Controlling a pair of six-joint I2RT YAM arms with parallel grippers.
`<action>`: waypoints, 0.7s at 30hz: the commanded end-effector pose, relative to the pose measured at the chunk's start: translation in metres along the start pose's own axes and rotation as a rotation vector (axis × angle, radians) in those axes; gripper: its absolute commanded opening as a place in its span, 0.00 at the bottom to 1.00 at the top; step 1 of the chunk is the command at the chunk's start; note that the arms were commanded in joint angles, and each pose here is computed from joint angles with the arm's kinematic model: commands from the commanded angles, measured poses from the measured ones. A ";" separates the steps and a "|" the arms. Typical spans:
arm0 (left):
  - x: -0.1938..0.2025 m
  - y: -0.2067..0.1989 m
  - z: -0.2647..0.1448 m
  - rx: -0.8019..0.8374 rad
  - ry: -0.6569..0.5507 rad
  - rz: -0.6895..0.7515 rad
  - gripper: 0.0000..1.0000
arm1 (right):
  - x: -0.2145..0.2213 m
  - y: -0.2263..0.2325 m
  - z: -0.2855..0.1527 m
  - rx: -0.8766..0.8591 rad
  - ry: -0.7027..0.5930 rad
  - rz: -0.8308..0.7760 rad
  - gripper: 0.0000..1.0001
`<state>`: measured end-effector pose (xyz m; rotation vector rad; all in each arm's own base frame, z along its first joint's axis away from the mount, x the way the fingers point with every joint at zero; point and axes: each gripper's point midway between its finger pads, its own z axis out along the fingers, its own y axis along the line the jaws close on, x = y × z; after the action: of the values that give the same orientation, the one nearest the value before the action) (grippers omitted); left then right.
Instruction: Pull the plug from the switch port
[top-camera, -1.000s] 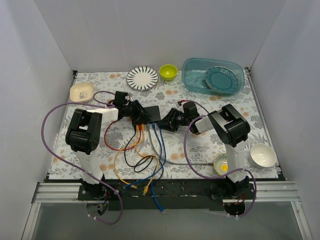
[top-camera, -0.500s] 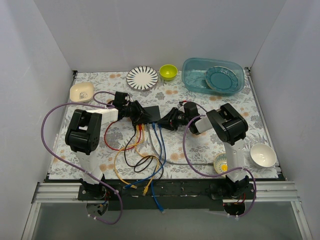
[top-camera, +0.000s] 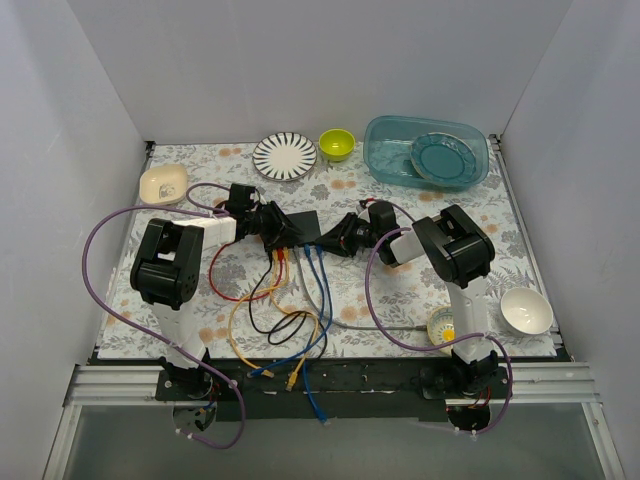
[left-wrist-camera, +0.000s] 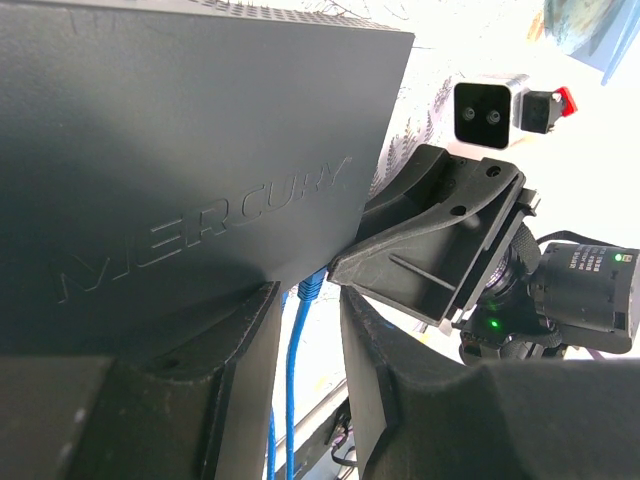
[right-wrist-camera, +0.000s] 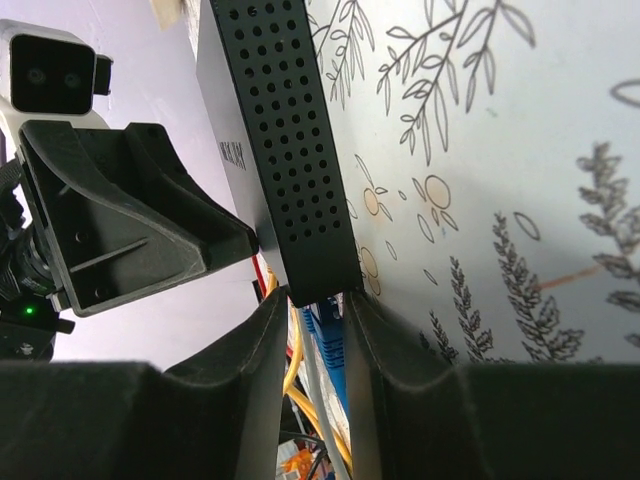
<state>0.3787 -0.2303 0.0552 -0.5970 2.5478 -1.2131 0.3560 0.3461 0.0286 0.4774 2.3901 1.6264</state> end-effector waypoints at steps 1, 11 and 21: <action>0.008 0.005 -0.005 -0.026 0.005 0.012 0.31 | -0.003 -0.056 -0.003 0.171 -0.046 0.018 0.32; 0.011 0.005 -0.003 -0.026 0.009 0.010 0.31 | 0.005 -0.063 -0.007 0.195 -0.023 -0.003 0.37; 0.013 0.003 -0.005 -0.021 0.011 0.013 0.31 | 0.003 -0.063 -0.005 0.206 -0.016 -0.013 0.22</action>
<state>0.3758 -0.2340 0.0549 -0.5846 2.5485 -1.2267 0.3520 0.3437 0.0241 0.3805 2.3953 1.5910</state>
